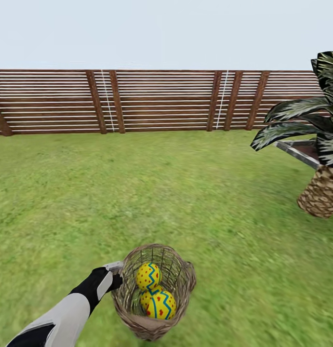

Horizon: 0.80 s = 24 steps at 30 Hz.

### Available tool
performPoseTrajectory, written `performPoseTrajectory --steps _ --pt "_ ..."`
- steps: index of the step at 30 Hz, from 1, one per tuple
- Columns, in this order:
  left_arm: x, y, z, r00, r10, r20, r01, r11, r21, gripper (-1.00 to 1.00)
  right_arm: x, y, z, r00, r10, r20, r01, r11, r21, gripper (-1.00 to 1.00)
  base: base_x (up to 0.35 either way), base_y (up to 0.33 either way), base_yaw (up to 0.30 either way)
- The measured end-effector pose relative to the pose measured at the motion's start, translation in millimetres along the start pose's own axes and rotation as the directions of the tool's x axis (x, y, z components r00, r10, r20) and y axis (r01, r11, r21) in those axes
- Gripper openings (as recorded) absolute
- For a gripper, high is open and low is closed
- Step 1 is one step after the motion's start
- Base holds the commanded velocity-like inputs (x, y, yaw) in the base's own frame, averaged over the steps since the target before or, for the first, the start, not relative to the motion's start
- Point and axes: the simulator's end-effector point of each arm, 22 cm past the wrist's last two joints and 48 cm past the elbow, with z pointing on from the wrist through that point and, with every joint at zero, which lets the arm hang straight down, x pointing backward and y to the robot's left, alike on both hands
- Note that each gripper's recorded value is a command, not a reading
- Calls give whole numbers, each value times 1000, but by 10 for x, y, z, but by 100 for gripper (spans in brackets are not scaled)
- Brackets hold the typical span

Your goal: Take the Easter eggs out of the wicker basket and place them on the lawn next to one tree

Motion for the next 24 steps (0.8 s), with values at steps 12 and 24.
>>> performPoseTrajectory --steps 12,24 --pt "-94 143 -170 1000 -6 3 6 1000 -17 -100 98 -36 -186 1000 -5 -13 5 1000 -1 100 0 0 295" --pt "-151 163 -347 1000 -5 3 5 1000 -19 -100 95 -83 -367 1000 -6 -14 6 1000 -1 100 0 0 295"
